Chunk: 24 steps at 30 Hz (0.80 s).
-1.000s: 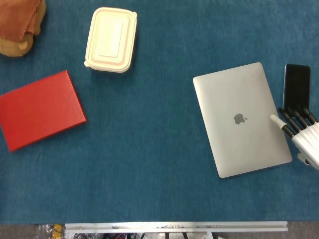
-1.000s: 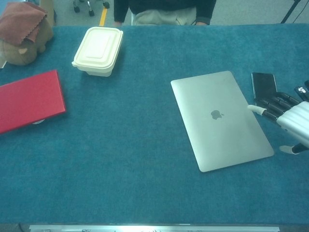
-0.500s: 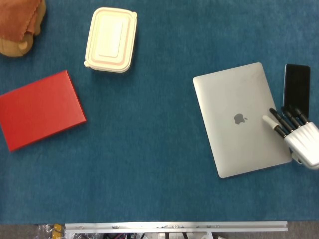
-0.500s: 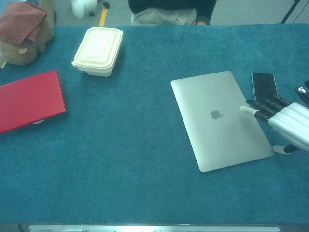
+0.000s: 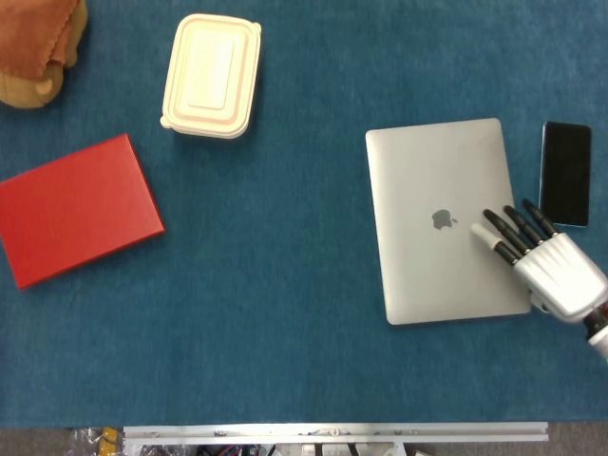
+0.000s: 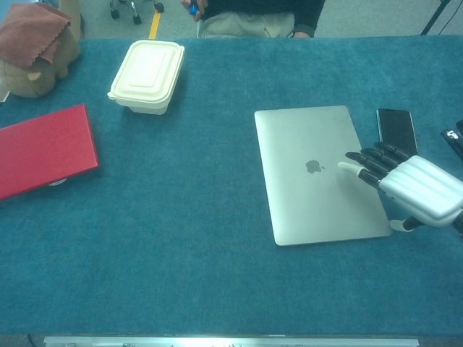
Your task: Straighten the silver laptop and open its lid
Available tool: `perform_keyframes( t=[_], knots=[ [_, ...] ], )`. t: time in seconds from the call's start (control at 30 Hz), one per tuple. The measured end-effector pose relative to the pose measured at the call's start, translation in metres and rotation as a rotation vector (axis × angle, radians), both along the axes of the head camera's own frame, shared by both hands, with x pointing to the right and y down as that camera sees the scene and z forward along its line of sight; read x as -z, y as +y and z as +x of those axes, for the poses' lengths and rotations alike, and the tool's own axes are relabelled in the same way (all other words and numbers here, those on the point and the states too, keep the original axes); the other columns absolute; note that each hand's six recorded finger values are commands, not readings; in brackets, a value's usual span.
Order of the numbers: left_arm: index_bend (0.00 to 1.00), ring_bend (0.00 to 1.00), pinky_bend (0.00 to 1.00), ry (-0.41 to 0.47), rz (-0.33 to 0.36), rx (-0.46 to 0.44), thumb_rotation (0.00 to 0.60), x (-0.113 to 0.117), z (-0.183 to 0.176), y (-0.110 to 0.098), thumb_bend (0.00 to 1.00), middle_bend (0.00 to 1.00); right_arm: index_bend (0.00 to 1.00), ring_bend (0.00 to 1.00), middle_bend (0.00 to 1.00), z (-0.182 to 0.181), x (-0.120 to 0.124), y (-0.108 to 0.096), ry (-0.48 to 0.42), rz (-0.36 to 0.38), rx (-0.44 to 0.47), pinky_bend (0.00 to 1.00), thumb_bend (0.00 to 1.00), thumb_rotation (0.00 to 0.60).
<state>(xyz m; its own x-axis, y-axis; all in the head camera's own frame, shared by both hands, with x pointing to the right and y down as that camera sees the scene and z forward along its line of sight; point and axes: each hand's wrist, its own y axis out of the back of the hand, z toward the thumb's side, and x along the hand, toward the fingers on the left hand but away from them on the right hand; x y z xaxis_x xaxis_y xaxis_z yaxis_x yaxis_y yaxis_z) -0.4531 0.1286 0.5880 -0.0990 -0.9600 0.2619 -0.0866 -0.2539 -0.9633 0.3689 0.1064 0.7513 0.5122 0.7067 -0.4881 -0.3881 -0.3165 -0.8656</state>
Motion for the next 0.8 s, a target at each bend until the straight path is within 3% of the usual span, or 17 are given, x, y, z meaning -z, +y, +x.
perform_keyframes(
  t=[0.8],
  knots=[
    [0.01,0.00,0.00,-0.001,0.026,0.031,0.600,0.007,-0.012,0.003,0.14,0.00,0.00,0.00,0.00,-0.092,-0.007,-0.031,-0.158,0.016,0.032,0.02,0.09,0.600]
  ],
)
